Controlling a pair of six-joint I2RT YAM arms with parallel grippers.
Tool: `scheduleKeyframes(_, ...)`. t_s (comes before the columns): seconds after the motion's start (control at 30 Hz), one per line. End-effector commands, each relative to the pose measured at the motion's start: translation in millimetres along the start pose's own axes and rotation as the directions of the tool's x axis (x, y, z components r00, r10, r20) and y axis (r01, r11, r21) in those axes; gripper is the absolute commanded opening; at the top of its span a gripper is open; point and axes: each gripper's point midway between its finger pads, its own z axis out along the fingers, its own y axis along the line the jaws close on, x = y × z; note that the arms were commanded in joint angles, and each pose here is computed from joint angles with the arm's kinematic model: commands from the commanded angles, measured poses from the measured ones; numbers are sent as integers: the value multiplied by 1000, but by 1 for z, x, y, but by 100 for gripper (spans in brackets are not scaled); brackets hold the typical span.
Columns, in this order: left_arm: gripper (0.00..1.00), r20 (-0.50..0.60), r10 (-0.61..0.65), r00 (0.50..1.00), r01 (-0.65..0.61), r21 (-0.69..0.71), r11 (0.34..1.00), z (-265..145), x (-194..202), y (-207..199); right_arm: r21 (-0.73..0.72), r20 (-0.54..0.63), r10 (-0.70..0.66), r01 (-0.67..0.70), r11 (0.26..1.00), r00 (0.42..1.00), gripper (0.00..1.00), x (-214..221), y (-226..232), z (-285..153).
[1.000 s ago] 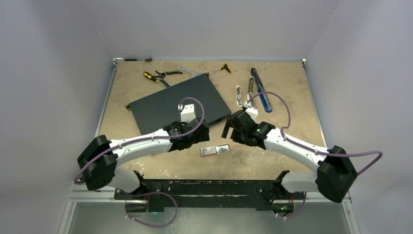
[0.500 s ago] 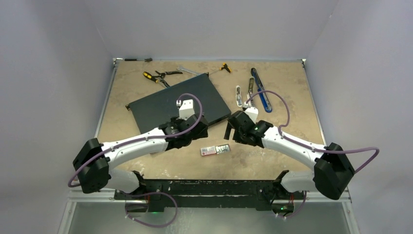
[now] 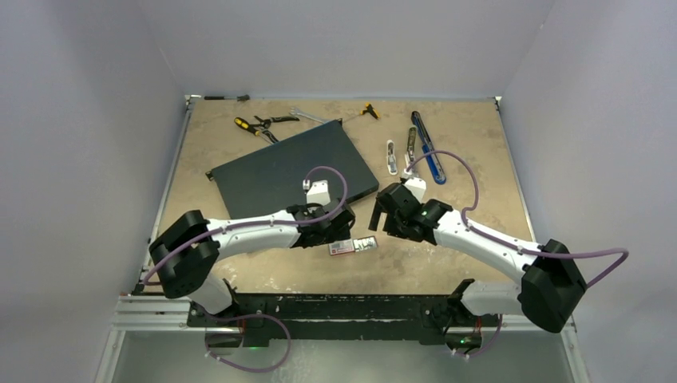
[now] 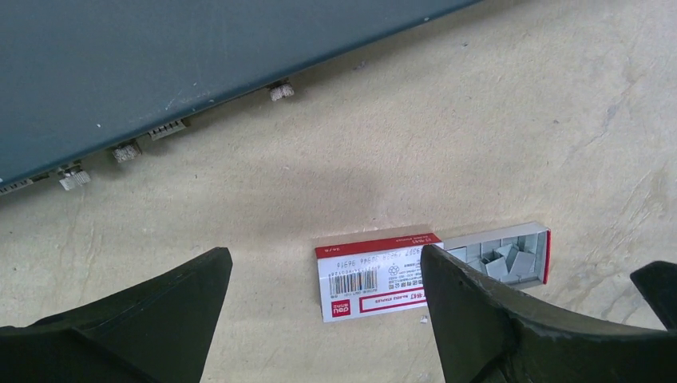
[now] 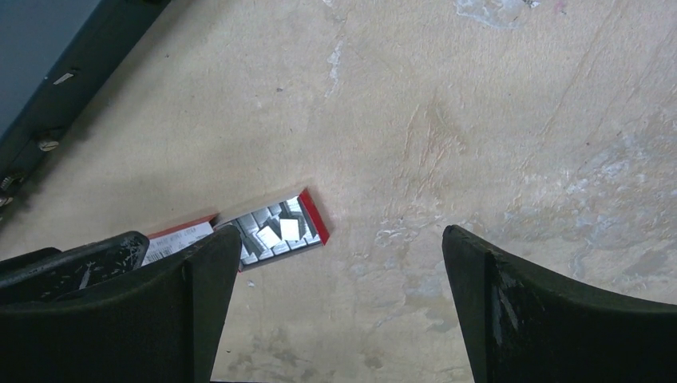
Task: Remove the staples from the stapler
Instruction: Close the staple box at the center of the board.
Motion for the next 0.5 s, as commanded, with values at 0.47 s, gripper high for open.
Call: scheduleKeyframes(0.47, 80, -68, -139, 988, 132, -92, 987, 24, 8, 1, 1, -51, 25, -25, 1000, 998, 97, 16, -8, 2)
